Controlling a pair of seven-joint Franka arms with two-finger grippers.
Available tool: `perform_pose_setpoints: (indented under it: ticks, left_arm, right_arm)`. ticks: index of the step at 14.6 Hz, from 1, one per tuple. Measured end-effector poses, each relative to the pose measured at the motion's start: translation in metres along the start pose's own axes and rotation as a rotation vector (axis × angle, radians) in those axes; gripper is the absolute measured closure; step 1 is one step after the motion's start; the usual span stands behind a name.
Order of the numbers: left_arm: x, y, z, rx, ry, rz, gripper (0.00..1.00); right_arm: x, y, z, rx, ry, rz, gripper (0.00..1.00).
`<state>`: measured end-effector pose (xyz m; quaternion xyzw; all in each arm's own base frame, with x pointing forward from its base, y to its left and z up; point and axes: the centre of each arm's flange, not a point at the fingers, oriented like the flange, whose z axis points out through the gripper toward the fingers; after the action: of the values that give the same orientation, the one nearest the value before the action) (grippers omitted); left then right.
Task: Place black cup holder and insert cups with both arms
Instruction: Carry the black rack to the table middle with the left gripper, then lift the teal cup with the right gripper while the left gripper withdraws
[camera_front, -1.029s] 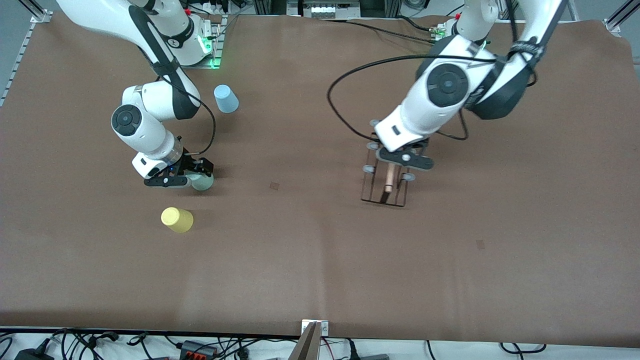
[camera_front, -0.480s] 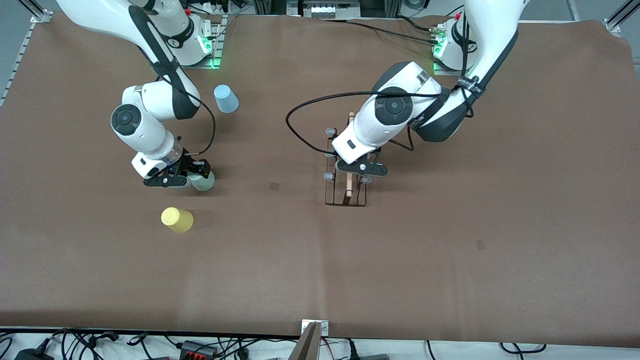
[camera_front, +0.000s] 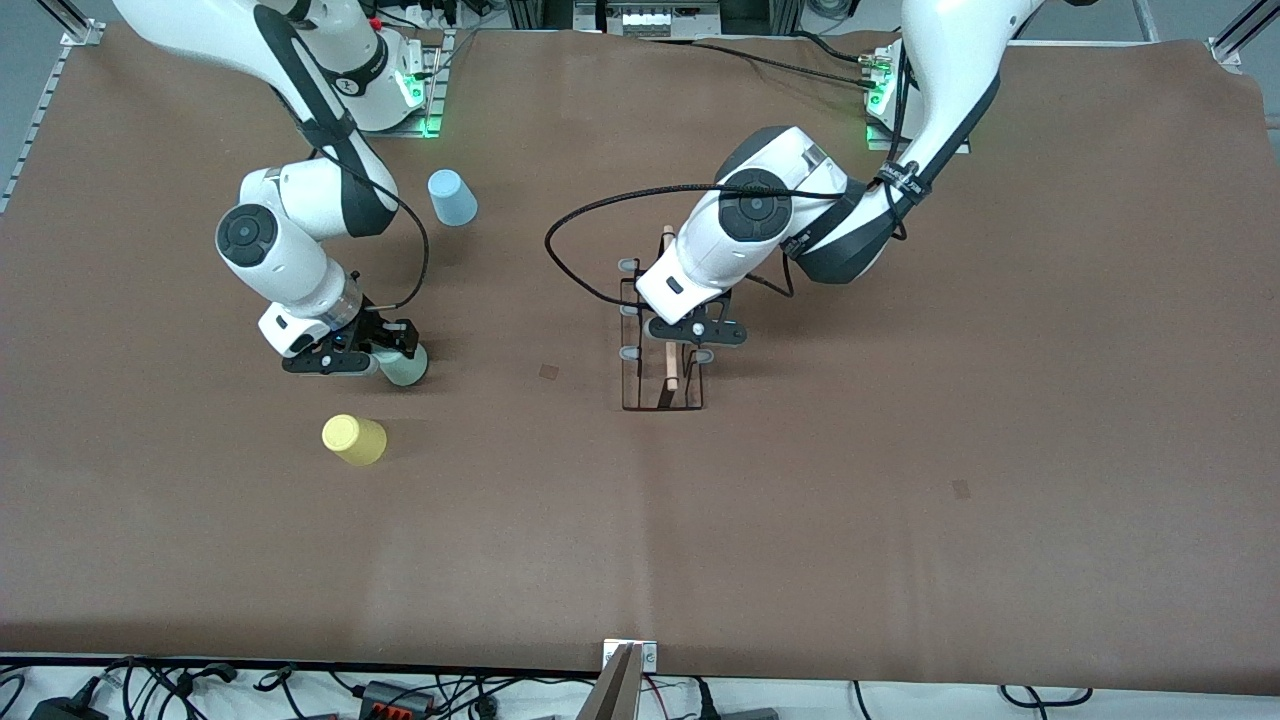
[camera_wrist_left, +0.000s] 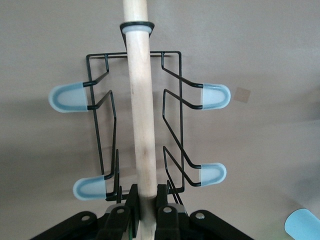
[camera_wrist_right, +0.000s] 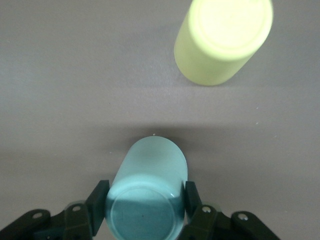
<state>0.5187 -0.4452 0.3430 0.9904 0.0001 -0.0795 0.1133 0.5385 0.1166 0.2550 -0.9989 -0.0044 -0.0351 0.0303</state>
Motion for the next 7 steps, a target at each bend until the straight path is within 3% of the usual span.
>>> perform_pose_setpoints:
  ticks: [5,7]
  left_arm:
    - [-0.004,0.004,0.012,0.006,-0.017,-0.015,0.84]
    - [-0.005,0.007,0.012,0.013,-0.007,-0.003,0.71]
  right_arm:
    - [0.0,-0.007,-0.075,-0.011,-0.021,-0.012,0.34]
    - [0.0,-0.008,-0.088,-0.013,-0.024,-0.015,0.34]
